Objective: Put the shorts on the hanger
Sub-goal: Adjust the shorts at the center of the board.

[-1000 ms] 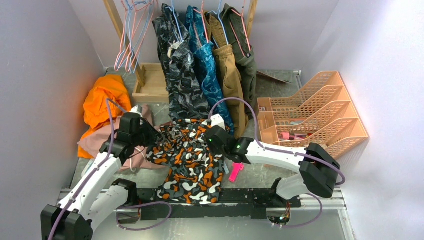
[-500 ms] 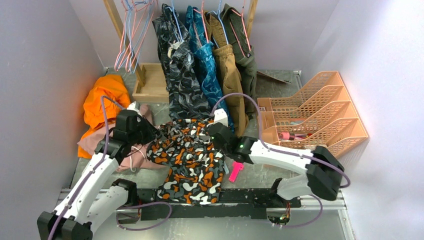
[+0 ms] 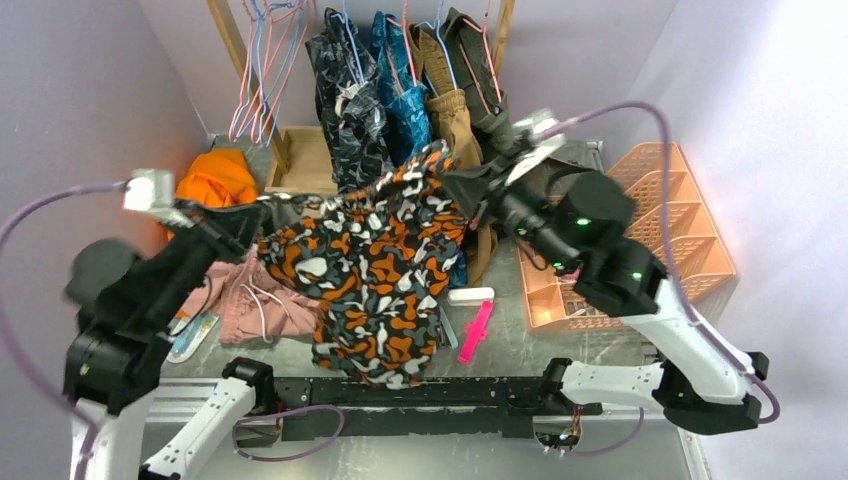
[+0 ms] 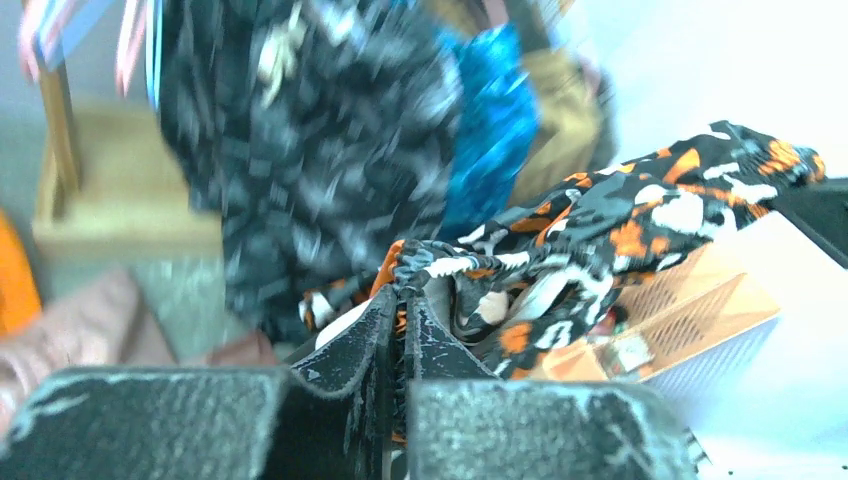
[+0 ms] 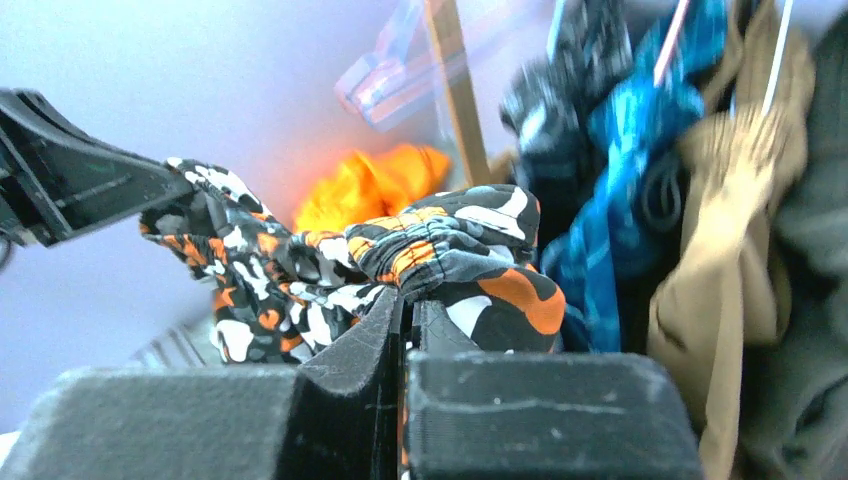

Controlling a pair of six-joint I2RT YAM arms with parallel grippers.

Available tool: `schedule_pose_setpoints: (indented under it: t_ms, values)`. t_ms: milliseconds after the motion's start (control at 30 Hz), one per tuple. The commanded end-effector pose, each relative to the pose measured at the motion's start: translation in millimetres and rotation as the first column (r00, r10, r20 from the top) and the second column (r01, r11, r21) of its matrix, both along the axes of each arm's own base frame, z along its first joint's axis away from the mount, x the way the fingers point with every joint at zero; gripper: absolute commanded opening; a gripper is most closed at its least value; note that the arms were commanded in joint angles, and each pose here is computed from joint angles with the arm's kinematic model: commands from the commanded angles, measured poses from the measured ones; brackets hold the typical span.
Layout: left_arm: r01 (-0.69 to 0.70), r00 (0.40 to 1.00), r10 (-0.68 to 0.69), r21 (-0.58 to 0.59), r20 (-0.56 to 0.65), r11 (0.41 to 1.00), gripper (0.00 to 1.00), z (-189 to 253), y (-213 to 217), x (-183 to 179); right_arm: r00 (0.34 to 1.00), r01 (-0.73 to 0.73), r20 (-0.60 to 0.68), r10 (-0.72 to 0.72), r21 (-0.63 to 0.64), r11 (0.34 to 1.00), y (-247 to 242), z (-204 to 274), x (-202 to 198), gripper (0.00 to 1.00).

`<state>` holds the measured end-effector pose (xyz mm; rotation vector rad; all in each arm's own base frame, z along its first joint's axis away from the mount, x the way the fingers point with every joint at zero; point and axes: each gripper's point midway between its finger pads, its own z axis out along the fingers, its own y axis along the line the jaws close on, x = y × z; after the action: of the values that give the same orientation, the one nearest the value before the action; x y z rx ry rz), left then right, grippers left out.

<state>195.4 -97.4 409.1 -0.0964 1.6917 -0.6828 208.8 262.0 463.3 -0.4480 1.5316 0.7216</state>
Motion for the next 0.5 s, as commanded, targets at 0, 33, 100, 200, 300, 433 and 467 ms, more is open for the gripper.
schedule_pose_setpoints:
  t_ms: [0,33,100,200,300,433,467]
  values:
    - [0.050,0.944,-0.058,0.034,0.324,0.998,0.07,71,4,-37,0.985,-0.111,0.132,0.107,0.018,0.994,-12,53,-27,0.00]
    - [0.059,0.926,-0.064,0.024,0.373,0.998,0.07,75,4,-45,0.988,-0.088,0.132,0.085,0.020,0.996,-14,50,-23,0.00]
    - [0.063,0.915,-0.060,0.005,0.398,0.998,0.07,64,4,-48,0.996,-0.027,0.085,0.027,-0.004,1.000,-15,23,-12,0.00]
    - [0.046,0.929,-0.036,-0.020,0.368,0.999,0.07,40,7,-45,1.000,0.021,-0.007,-0.022,-0.084,0.996,-10,-30,-1,0.00]
    - [0.012,0.923,-0.004,-0.017,0.384,1.000,0.07,45,13,-46,0.999,0.025,-0.024,-0.028,-0.108,0.994,-8,-40,2,0.00]
    - [-0.034,0.851,0.027,0.004,0.524,0.999,0.07,115,22,-53,0.996,-0.020,0.083,0.023,-0.035,0.999,0,34,-1,0.00]
    - [-0.039,0.807,0.037,-0.010,0.589,0.999,0.07,151,26,-64,0.989,-0.059,0.139,0.057,0.015,0.998,0,72,-9,0.00]
